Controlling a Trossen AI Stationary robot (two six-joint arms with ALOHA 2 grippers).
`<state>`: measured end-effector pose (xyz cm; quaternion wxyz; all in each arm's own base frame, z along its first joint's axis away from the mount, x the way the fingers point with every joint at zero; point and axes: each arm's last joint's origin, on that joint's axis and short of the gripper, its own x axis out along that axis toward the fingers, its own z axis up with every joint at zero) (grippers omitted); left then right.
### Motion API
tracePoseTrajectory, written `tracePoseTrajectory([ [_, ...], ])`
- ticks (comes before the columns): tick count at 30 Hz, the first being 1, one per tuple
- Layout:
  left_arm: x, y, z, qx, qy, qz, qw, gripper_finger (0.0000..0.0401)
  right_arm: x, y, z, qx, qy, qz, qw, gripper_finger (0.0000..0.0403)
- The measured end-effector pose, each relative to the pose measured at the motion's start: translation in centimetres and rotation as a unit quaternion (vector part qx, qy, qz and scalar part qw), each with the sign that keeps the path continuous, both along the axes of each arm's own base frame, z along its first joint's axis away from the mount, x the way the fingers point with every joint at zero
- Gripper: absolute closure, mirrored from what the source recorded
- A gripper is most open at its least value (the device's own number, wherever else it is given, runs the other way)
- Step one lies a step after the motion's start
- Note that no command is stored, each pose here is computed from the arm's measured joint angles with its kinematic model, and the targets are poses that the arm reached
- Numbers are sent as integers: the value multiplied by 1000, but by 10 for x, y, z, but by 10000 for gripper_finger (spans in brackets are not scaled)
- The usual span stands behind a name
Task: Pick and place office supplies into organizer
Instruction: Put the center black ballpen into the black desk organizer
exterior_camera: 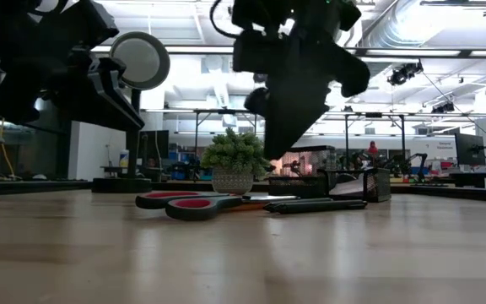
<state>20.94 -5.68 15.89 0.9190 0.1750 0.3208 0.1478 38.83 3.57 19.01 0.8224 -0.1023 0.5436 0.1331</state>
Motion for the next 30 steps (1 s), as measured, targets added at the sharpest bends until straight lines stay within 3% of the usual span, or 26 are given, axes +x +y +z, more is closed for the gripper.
tracePoseTrajectory([
  [8,0,0,1,-1,-4,1,1000,334,4,20,-21,-44,11,49,998,322],
  [20,1,0,1,-1,-6,1,1000,334,12,19,-33,-79,-5,49,996,238],
  [24,1,0,1,-1,-5,1,1000,334,14,19,-38,-54,-1,58,997,234],
  [30,0,0,1,-1,-4,0,1000,334,19,19,-48,-67,-7,52,996,246],
])
